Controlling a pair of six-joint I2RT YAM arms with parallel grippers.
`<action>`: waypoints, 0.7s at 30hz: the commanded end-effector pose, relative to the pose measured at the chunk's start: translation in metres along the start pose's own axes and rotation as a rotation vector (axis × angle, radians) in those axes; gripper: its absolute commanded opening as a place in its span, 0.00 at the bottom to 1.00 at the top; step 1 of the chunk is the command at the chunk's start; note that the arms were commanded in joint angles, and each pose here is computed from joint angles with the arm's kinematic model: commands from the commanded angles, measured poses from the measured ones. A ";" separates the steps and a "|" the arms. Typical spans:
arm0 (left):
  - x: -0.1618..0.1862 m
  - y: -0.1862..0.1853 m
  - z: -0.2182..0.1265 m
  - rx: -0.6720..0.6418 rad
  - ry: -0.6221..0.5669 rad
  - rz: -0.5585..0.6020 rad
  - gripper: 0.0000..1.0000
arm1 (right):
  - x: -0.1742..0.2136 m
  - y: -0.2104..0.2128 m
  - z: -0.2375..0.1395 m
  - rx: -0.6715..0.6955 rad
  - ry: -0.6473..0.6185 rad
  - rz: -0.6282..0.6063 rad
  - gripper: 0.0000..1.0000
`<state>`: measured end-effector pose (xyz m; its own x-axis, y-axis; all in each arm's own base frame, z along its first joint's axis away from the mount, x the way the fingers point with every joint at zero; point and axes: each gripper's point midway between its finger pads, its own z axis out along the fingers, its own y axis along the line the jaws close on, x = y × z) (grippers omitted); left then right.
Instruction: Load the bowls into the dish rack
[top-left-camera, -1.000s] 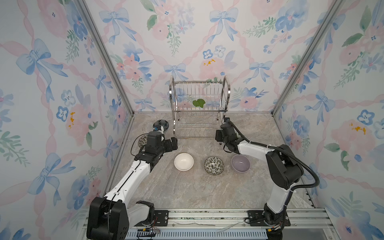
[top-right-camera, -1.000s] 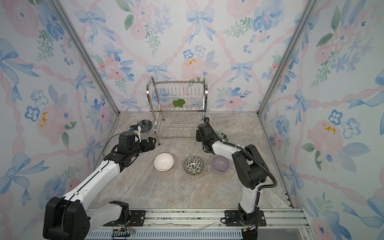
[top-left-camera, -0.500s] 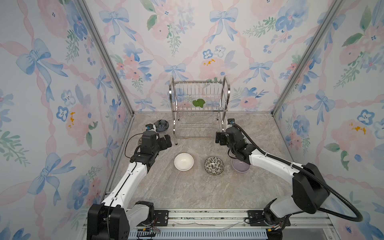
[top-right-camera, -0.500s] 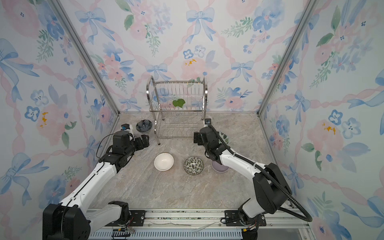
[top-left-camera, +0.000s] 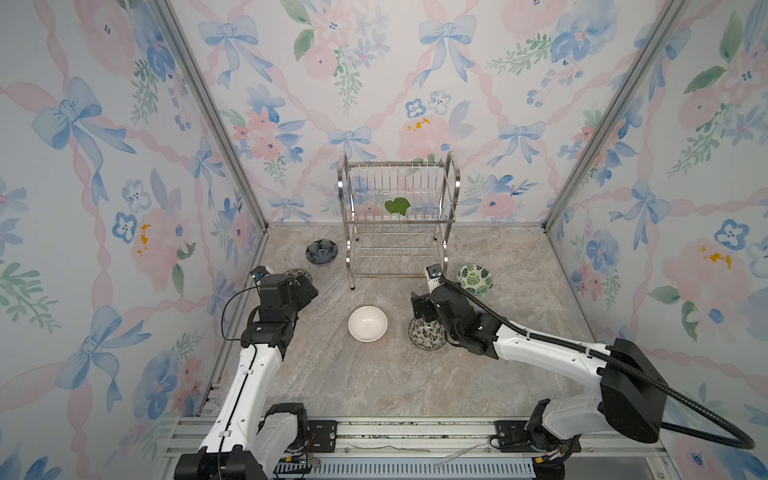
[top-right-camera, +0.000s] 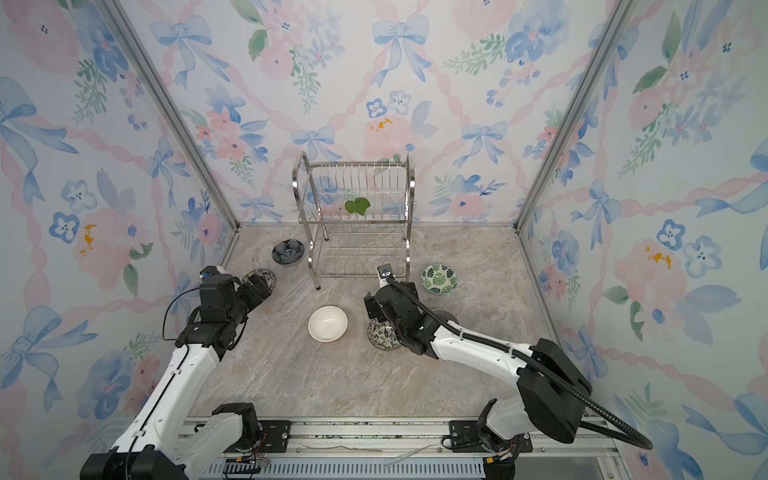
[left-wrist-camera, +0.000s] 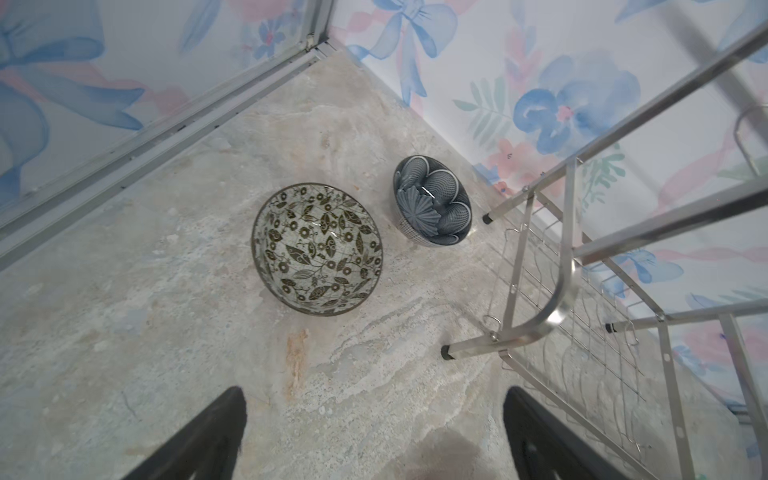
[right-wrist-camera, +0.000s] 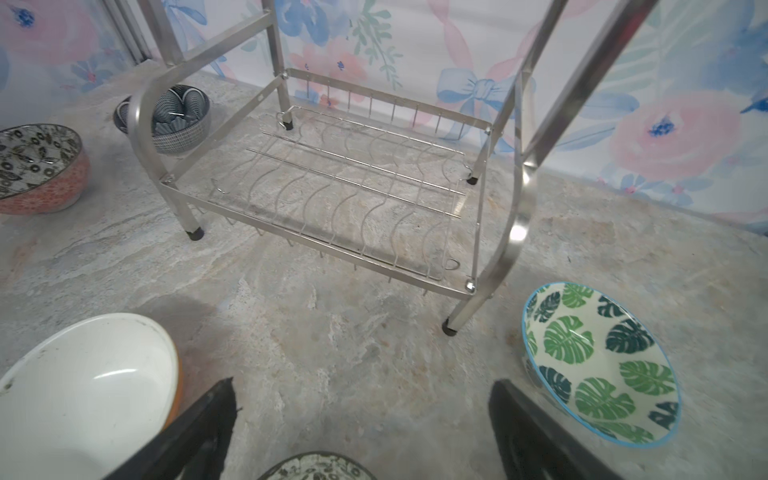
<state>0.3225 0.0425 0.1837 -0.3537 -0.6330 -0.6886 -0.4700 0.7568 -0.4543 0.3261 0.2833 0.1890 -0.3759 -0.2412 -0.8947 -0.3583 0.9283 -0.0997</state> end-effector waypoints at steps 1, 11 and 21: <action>0.019 0.031 0.014 -0.071 0.105 -0.127 0.98 | -0.014 0.025 0.006 -0.025 -0.038 -0.096 0.96; 0.026 0.065 0.037 -0.212 0.187 -0.183 0.98 | 0.005 0.047 0.010 -0.063 -0.029 -0.140 0.96; 0.001 0.048 0.091 -0.192 0.281 -0.240 0.65 | 0.004 0.045 0.002 -0.083 -0.035 -0.110 0.97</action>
<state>0.3620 0.0921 0.1176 -0.3889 -0.8129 -0.4335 -0.6905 0.5687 -0.4469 0.3159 0.3280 0.1674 -0.3190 -0.3573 -0.8778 -0.4620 0.8673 -0.1851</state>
